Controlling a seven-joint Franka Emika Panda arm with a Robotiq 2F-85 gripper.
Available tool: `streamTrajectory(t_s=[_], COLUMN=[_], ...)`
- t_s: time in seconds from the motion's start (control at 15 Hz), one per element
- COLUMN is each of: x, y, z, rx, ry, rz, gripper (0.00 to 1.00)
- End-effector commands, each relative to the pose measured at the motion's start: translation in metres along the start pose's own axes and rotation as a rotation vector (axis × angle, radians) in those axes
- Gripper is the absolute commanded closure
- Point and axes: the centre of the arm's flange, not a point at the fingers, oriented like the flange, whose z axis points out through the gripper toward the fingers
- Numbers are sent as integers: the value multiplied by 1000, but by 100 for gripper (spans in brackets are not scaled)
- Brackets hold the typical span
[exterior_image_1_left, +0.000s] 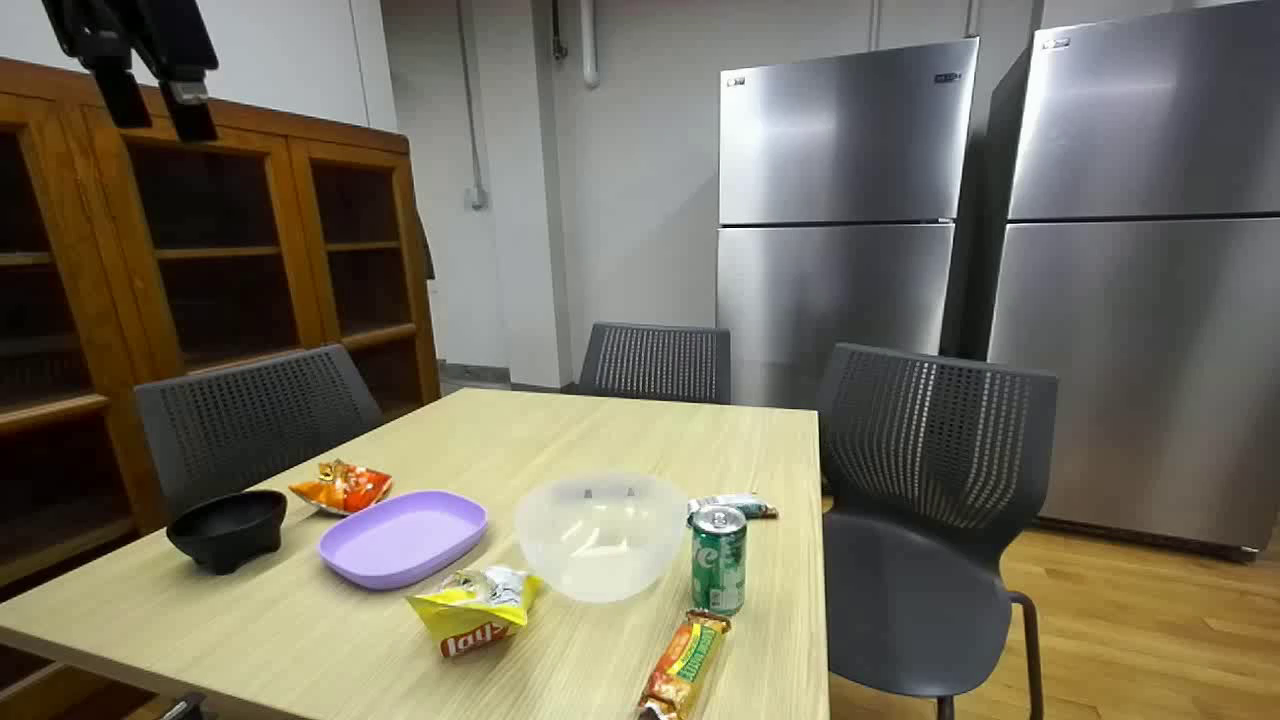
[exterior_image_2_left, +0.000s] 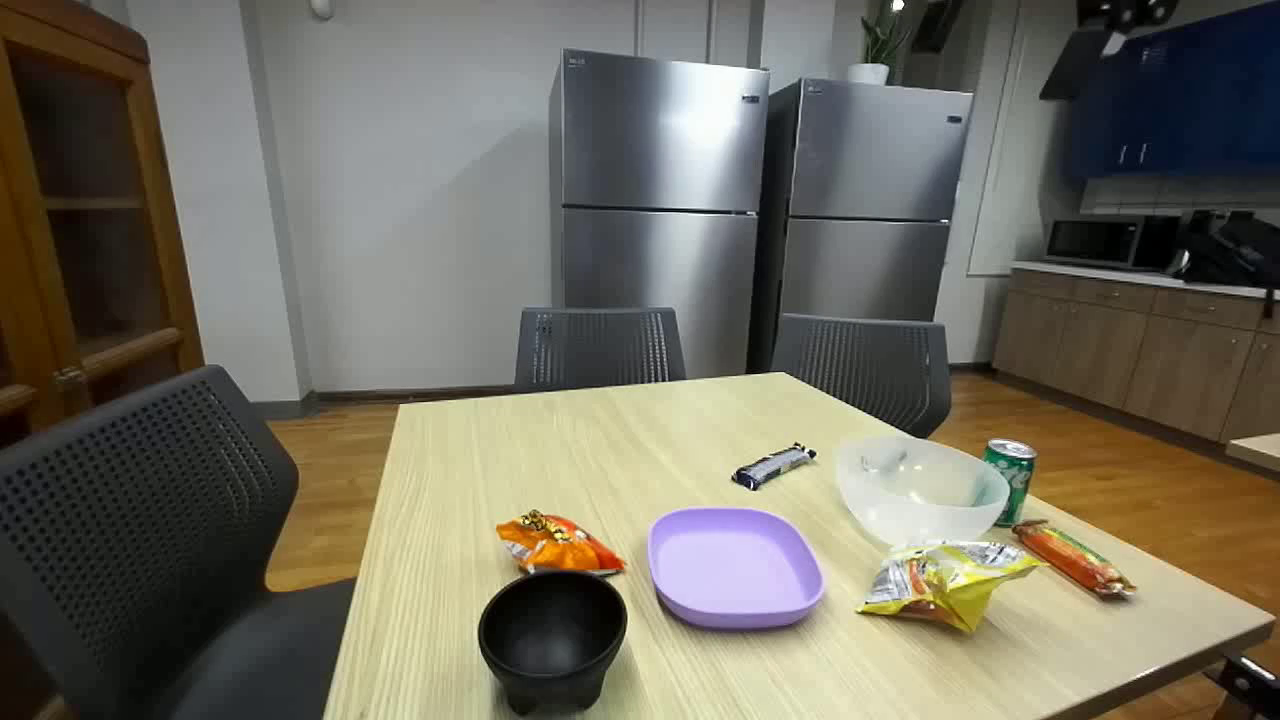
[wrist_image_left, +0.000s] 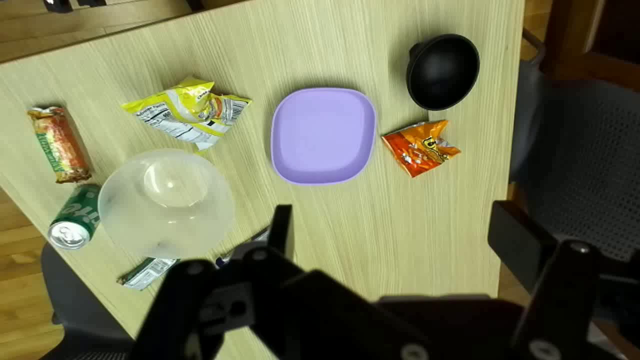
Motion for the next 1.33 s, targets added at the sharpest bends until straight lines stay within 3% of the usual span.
streamTrajectory(t_s=[0.0, 0.8, 1.27], x=[0, 28, 70], y=[0, 48, 66], z=[0, 54, 95], rx=[0, -60, -36], ry=[-1, -12, 7], rz=[0, -130, -88], gripper=[0, 0, 0])
